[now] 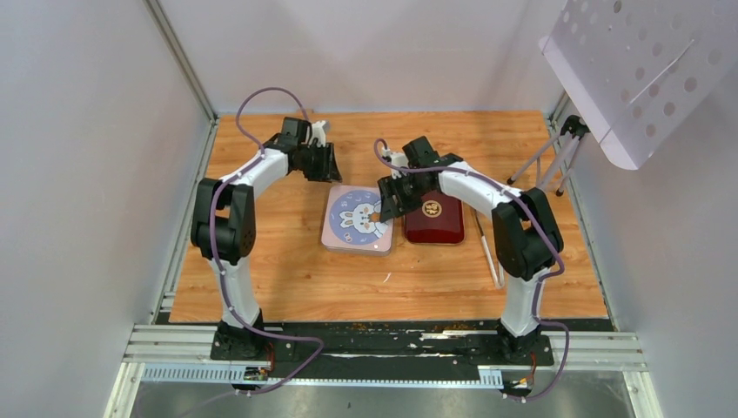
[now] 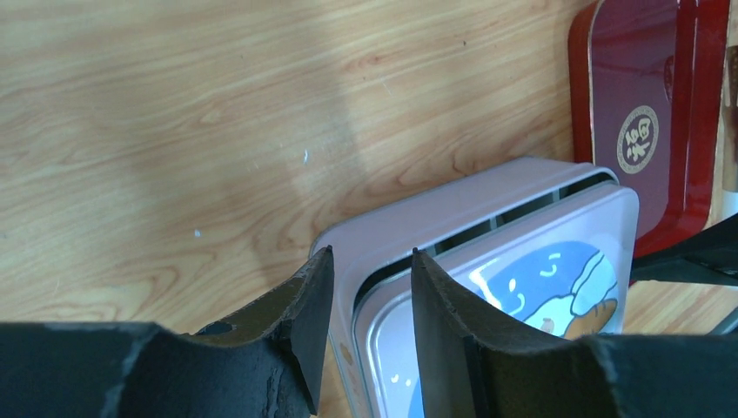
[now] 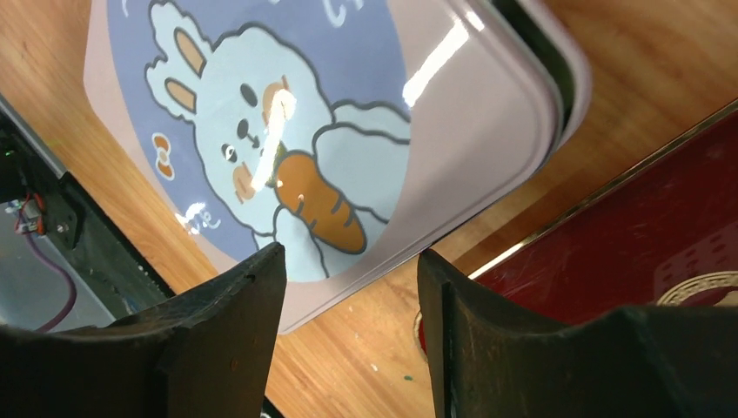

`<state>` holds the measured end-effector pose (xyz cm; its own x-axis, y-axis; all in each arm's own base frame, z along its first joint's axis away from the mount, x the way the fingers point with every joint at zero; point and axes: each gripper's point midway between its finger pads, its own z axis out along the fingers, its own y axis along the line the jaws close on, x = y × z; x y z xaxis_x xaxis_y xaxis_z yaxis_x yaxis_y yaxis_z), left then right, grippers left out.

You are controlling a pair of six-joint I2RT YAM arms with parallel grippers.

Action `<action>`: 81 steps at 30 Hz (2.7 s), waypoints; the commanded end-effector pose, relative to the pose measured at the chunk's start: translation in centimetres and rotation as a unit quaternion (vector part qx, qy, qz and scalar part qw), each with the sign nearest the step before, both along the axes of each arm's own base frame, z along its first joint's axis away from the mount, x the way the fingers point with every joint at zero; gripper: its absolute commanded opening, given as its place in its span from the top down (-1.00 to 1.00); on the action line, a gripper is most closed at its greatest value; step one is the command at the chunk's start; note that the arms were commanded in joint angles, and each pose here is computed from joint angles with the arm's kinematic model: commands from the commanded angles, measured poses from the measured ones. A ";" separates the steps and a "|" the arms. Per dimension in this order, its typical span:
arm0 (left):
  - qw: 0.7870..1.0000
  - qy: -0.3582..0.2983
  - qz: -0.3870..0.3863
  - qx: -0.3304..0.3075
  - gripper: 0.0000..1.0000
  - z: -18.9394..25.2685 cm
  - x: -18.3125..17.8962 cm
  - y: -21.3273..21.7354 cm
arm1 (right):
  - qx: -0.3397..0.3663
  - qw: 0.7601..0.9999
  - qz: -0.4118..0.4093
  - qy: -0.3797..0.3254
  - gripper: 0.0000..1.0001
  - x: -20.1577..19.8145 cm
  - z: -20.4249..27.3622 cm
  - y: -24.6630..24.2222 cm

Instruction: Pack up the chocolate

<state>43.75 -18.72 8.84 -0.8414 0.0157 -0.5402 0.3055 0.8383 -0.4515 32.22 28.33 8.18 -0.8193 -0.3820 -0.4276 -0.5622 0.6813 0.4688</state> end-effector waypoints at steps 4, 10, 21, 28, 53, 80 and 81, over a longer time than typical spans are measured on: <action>0.999 -0.031 -0.014 0.002 0.07 0.5 2.6 -0.8 | -0.014 0.999 -0.012 -0.050 -0.16 4.4 -0.3 -0.1; 0.998 -0.051 -0.033 0.010 0.05 0.3 4.2 -1.1 | -0.031 0.997 -0.018 -0.068 -0.17 6.5 -1.3 -1.0; 0.989 -0.146 -0.009 0.031 -0.10 6.8 8.3 0.6 | -0.032 0.997 -0.023 -0.069 -0.18 7.9 -1.8 -0.8; 0.993 -0.090 0.018 -0.077 -0.10 7.6 2.5 2.3 | -0.026 0.998 -0.034 -0.048 -0.18 7.8 -3.0 -1.8; 0.988 0.128 0.078 -0.026 0.15 -9.7 -4.0 3.8 | -0.046 0.998 -0.041 0.014 -0.19 7.2 -8.5 -2.5; 0.985 0.041 -0.044 -0.162 0.29 2.8 -11.9 0.6 | 0.120 0.991 0.029 -0.052 0.35 4.8 5.2 0.9; 0.984 0.057 -0.038 -0.163 0.30 2.0 -12.4 0.6 | 0.118 0.992 0.029 -0.044 0.45 4.9 4.4 1.0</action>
<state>33.91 -17.32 11.40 -0.8511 -0.0772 -0.5193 0.3390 0.6744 -0.6559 37.69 28.27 14.65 -0.7158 -0.3071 -0.6271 -0.6683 0.5615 0.4880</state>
